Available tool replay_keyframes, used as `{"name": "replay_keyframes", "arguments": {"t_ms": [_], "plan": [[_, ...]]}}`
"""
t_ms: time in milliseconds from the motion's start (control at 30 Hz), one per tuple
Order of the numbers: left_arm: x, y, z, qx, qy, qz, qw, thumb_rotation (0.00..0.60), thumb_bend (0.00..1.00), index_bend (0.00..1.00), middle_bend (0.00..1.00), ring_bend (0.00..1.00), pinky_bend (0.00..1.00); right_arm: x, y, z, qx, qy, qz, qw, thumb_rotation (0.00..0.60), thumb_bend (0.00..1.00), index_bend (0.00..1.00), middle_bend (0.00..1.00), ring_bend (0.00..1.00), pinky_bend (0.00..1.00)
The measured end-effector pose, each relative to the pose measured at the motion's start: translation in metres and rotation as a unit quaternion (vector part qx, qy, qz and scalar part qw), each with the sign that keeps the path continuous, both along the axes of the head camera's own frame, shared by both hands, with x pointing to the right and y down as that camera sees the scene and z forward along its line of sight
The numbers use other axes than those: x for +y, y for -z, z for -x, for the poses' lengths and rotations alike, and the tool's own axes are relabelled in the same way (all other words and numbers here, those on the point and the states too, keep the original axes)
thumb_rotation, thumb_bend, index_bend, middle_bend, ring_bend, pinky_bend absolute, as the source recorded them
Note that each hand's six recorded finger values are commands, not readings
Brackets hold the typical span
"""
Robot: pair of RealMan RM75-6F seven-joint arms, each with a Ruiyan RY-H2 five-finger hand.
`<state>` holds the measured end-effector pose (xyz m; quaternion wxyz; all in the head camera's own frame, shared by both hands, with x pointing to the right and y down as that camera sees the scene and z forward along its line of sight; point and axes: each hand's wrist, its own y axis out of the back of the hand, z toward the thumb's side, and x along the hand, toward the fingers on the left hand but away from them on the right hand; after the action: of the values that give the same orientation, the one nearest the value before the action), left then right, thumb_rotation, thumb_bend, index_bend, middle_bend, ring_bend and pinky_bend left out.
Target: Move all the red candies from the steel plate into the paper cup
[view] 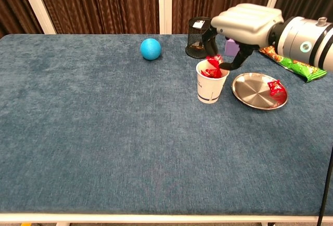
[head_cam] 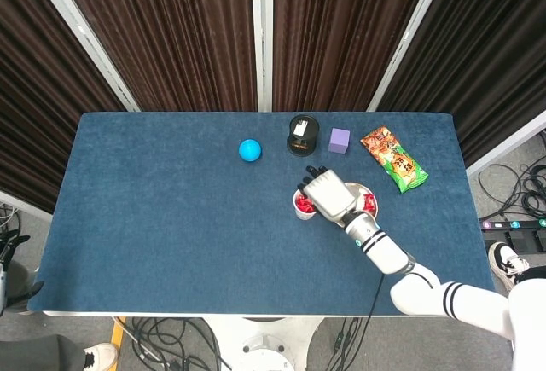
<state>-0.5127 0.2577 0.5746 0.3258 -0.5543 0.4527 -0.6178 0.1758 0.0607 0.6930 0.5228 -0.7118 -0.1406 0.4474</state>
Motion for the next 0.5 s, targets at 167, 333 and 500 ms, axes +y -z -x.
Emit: {"name": "replay_keyframes", "arguments": {"t_ms": [167,333,500], "plan": [[-0.001,0.000,0.000,0.001,-0.002,-0.003,1.0000,0.600,0.00,0.29,0.25,0.14,0.21,0.000,0.001,0.000,0.003,0.000,-0.003,1.0000,0.600,0.30,0.39,0.38,0.18,0.36],[-0.001,0.000,0.000,0.002,-0.002,-0.003,1.0000,0.600,0.00,0.29,0.25,0.14,0.21,-0.005,0.005,-0.010,0.006,-0.012,-0.009,0.9999,0.600,0.22,0.38,0.38,0.17,0.36],[-0.001,0.001,0.001,0.002,-0.001,-0.004,1.0000,0.600,0.00,0.29,0.25,0.14,0.21,-0.016,0.010,-0.042,0.019,-0.053,-0.019,0.9982,0.600,0.10,0.37,0.39,0.18,0.36]]}}
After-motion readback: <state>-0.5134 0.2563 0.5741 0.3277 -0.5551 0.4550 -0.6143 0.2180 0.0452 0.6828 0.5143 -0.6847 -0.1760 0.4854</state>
